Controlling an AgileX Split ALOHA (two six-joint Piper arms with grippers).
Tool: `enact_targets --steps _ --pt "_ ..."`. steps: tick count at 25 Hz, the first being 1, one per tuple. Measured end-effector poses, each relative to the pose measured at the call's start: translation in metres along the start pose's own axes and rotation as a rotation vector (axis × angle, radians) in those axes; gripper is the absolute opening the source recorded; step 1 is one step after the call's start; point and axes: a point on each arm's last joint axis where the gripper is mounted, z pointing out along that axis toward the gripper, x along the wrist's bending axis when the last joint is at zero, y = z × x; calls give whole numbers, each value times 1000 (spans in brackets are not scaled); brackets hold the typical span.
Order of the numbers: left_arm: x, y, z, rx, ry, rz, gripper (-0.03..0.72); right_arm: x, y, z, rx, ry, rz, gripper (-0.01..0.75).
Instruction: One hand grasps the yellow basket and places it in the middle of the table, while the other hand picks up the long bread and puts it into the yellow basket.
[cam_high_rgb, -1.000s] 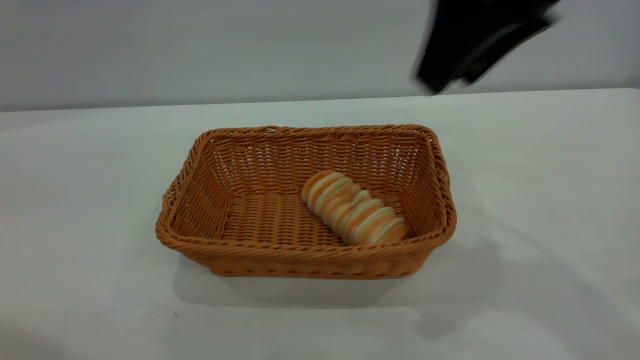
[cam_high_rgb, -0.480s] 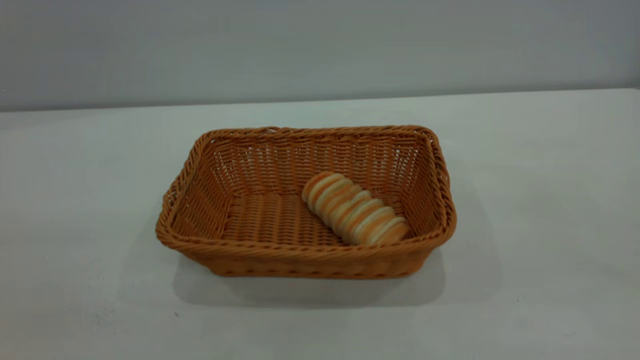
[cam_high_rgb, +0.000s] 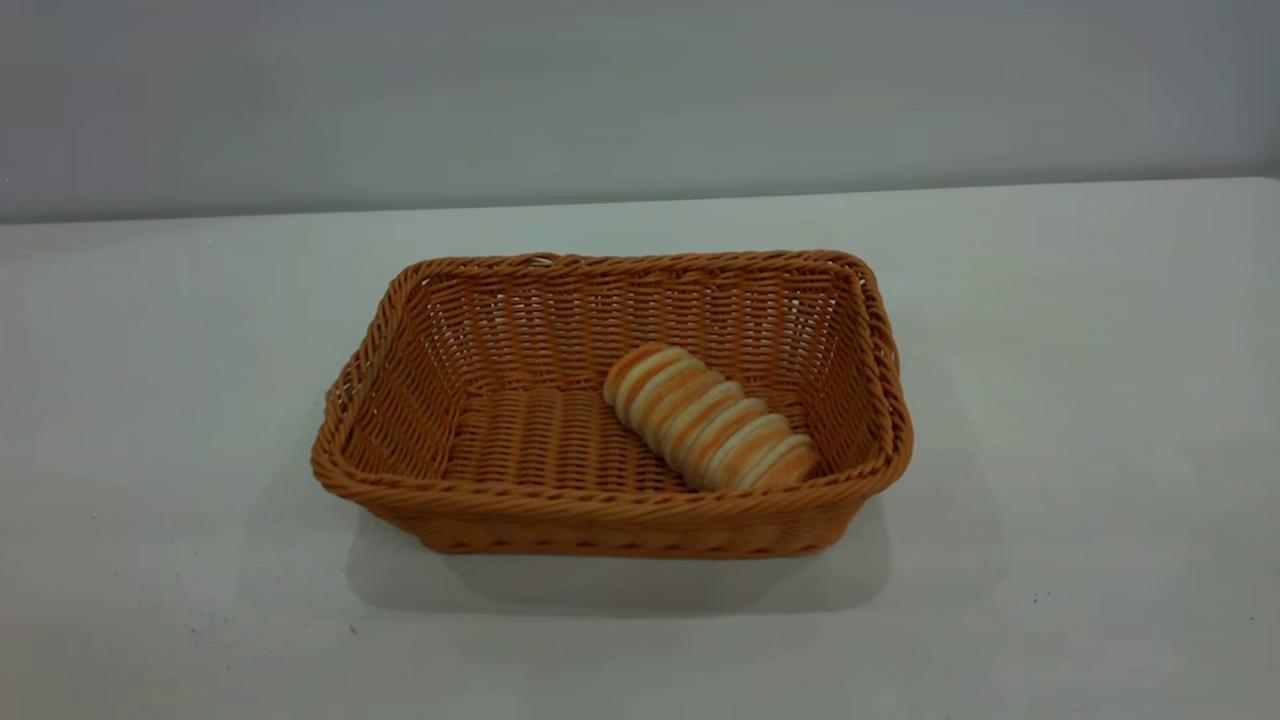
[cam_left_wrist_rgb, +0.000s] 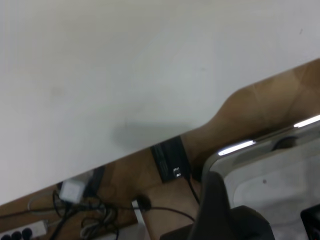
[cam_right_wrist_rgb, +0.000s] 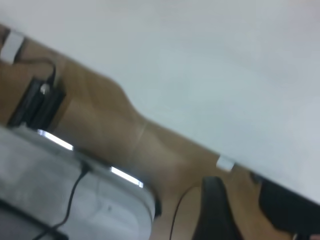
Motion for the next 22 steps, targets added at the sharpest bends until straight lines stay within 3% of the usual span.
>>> enact_targets --steps 14,22 --pt "-3 -18 -15 -161 25 0 582 2 -11 -14 -111 -16 18 572" --pt "-6 -37 -27 -318 130 -128 582 4 -32 -34 -337 -234 238 571"
